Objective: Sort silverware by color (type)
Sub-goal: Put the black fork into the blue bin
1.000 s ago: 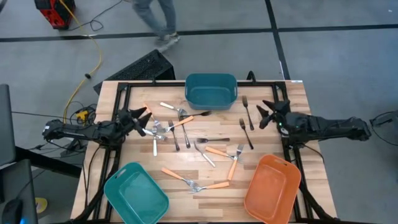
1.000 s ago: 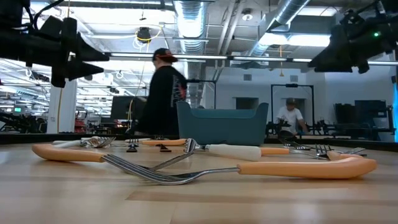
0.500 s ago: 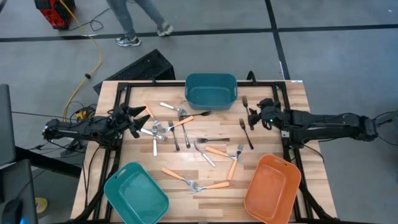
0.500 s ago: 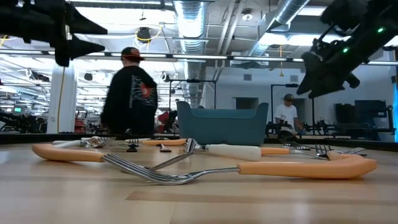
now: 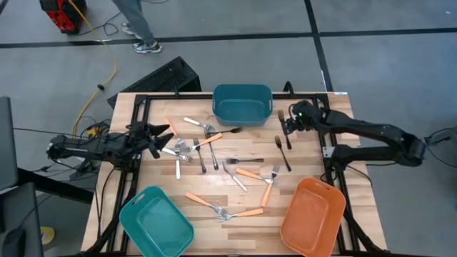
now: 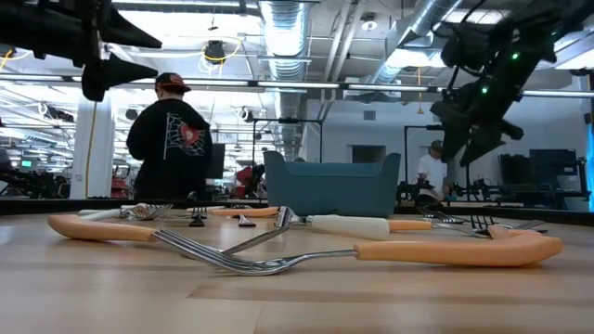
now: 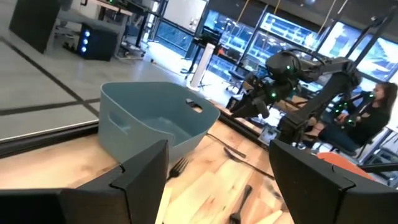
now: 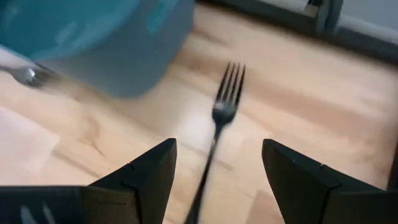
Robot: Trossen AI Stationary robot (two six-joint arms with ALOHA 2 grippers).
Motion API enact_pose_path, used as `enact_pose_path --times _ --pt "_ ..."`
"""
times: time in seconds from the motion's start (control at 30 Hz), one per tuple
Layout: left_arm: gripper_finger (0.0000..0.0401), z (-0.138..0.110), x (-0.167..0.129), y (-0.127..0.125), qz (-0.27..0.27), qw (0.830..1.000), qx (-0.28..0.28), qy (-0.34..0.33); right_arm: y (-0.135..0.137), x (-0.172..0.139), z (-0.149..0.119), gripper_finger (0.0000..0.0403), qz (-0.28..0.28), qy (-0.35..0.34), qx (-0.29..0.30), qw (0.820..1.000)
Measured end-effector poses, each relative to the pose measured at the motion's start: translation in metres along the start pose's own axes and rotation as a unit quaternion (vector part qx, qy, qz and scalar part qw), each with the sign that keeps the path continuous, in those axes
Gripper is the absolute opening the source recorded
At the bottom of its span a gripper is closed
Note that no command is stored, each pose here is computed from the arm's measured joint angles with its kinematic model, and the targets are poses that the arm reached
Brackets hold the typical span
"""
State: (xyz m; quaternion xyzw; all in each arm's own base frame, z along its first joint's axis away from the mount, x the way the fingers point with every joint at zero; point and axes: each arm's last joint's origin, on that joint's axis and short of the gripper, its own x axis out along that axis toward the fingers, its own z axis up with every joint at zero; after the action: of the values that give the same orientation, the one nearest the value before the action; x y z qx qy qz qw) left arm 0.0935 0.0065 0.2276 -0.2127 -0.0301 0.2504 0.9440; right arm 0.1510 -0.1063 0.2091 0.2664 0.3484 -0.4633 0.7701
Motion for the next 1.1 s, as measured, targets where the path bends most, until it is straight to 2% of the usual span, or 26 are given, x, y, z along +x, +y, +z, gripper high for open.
enact_pose_path --times 0.1,0.27,0.43,0.67,0.8,1.1 --pt "0.0262 0.000 0.002 -0.002 0.006 1.000 -0.001 -0.004 0.001 0.008 0.000 0.0265 -0.009 0.014 -0.001 1.000" --pt "0.0262 0.001 0.004 -0.003 0.004 1.000 -0.001 -0.008 0.009 0.021 0.005 0.0265 -0.010 -0.005 0.004 1.000" --pt "0.0262 0.001 0.004 -0.003 0.005 1.000 -0.004 -0.008 0.019 0.037 -0.005 0.0265 -0.051 0.016 0.002 0.999" --pt "0.0261 0.001 0.004 -0.003 0.005 1.000 -0.004 -0.008 0.038 0.053 -0.020 0.0265 -0.086 0.015 -0.034 0.996" --pt "0.0261 0.001 0.004 -0.003 0.005 1.000 -0.001 -0.008 0.040 0.060 -0.024 0.0265 -0.111 0.013 -0.040 0.993" --pt "0.0261 0.001 0.004 -0.003 0.006 1.000 0.000 -0.008 0.039 0.083 -0.029 0.0265 -0.120 0.037 -0.034 0.992"
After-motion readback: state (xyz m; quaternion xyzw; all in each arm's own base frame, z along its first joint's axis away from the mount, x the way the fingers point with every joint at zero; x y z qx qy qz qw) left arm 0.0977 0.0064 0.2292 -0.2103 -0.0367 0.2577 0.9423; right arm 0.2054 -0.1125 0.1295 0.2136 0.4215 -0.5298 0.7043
